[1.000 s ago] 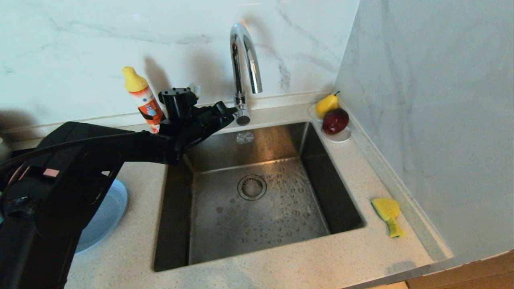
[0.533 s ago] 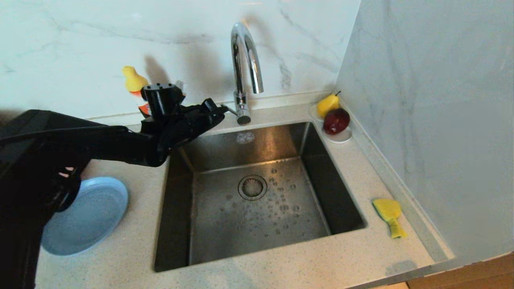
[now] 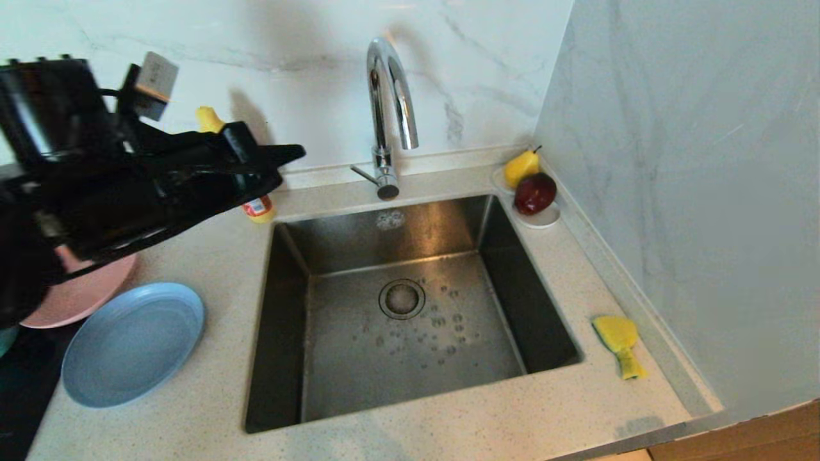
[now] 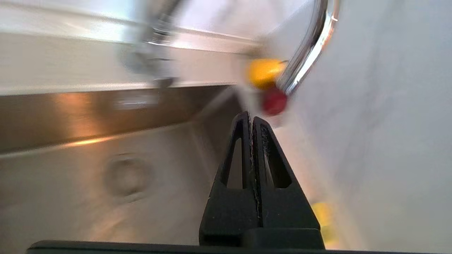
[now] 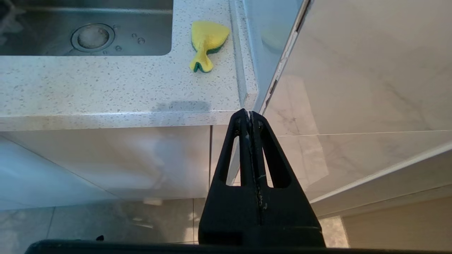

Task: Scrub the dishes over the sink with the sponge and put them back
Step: Place the plate on the plate

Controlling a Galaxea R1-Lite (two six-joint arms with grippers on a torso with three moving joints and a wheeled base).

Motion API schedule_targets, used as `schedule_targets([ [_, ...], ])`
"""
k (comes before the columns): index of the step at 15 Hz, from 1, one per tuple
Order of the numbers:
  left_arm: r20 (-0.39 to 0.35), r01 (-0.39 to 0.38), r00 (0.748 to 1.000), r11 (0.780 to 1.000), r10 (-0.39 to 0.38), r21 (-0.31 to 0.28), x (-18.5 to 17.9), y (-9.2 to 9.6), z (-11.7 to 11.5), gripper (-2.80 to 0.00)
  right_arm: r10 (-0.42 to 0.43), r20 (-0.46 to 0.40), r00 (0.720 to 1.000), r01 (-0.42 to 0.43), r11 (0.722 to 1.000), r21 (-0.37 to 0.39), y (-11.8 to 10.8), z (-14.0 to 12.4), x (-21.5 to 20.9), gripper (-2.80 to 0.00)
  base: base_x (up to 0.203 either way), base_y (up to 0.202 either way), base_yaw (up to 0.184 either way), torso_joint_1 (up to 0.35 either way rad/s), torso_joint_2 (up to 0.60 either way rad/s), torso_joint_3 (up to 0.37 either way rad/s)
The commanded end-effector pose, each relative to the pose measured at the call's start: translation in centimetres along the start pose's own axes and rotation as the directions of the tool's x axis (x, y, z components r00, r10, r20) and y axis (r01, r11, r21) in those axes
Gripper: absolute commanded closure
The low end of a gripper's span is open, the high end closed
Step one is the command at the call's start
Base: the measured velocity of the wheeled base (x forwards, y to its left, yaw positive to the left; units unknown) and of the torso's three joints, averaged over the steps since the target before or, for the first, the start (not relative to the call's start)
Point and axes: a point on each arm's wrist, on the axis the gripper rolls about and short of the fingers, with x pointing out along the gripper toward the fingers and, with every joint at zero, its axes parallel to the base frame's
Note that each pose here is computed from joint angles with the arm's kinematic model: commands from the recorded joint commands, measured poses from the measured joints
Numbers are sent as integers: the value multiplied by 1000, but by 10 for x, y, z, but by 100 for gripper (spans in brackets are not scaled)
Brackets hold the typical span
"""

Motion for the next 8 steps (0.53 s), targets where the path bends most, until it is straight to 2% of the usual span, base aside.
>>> schedule_targets([
  [1, 159, -151, 979, 975, 125, 161, -93, -29, 20, 0, 1, 2, 1000, -1, 1000, -1, 0, 0, 0, 0, 0, 0, 0, 0, 0, 0],
  [2, 209, -266, 952, 942, 224, 203, -117, -31, 17, 0, 1, 2, 1000, -1, 1000, -1, 0, 0, 0, 0, 0, 0, 0, 0, 0, 0],
  [4, 304, -458, 875, 848, 378, 265, -165, -35, 11, 0, 1, 2, 1000, -1, 1000, -1, 0, 0, 0, 0, 0, 0, 0, 0, 0, 0],
  [5, 345, -537, 831, 791, 436, 293, -191, -38, 6, 0, 1, 2, 1000, -1, 1000, -1, 0, 0, 0, 0, 0, 0, 0, 0, 0, 0],
  [6, 385, -621, 775, 717, 501, 318, -217, -39, 0, 0, 1, 2, 1000, -1, 1000, -1, 0, 0, 0, 0, 0, 0, 0, 0, 0, 0],
  [8, 449, -784, 619, 530, 644, 321, -247, -39, -6, 0, 1, 2, 1000, -1, 1000, -1, 0, 0, 0, 0, 0, 0, 0, 0, 0, 0],
])
